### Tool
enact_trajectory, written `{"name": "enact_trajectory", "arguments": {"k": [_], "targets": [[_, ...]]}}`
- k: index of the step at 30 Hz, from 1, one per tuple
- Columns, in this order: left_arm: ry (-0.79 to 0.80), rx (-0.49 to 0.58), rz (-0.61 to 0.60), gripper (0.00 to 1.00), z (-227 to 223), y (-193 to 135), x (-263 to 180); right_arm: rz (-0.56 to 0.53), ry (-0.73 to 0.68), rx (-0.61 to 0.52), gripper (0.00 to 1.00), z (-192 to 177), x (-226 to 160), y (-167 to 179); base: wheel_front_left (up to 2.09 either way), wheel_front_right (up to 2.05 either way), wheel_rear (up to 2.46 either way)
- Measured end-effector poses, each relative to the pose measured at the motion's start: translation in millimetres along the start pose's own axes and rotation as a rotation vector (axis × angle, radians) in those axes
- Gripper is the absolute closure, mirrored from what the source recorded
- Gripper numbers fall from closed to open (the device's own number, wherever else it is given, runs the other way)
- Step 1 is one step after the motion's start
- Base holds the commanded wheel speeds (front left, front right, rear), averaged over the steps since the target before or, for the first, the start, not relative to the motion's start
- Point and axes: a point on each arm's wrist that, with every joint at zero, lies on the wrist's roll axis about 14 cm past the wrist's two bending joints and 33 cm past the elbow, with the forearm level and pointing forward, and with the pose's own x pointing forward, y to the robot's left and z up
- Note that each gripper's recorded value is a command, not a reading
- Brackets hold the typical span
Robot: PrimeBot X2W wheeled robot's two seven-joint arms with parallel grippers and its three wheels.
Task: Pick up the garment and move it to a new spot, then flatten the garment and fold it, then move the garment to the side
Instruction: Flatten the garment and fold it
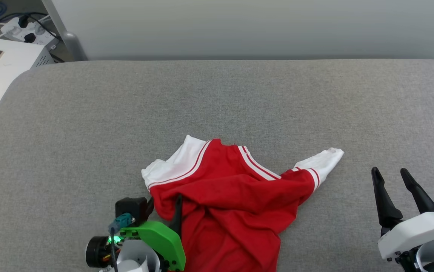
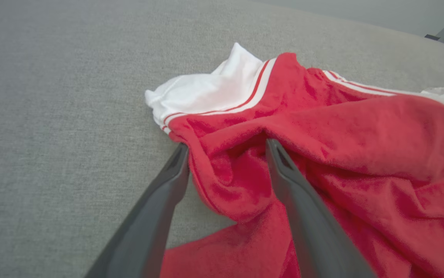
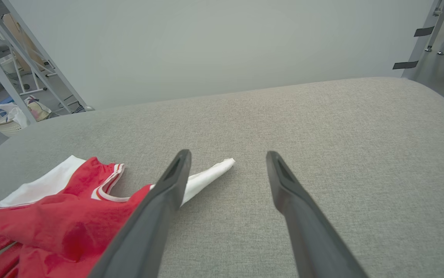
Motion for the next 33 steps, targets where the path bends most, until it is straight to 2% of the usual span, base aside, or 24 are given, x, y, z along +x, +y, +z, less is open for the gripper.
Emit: {"name": "enact_trajectory", "arguments": {"k": [7, 16, 20, 28, 33], "targets": [[-0.265, 0.014, 0.007, 0.0, 60.2, 0.4, -6.7, -0.038, 0.004, 0.003, 0.0, -0.3, -7.6, -12.4, 0.0, 0.0, 0.0], [-0.431, 0.03, 0.041, 0.0, 105.9, 9.0, -18.2, -0.094, 0.151, 0.016, 0.0, -32.0, 2.1, -46.2, 0.0, 0.0, 0.0], [-0.445, 0.026, 0.058, 0.0, 109.1, 13.4, -20.2, -0.038, 0.22, 0.02, 0.0, -39.3, 26.1, -41.7, 0.0, 0.0, 0.0], [-0.434, 0.007, 0.092, 0.0, 104.2, 22.2, -13.8, 0.12, 0.402, -0.07, 0.0, -56.7, 78.9, -19.3, 0.0, 0.0, 0.0], [-0.429, 0.009, 0.11, 0.0, 101.7, 27.4, -5.8, 0.217, 0.569, -0.13, 0.0, -86.1, 99.3, -1.2, 0.0, 0.0, 0.0]]}}
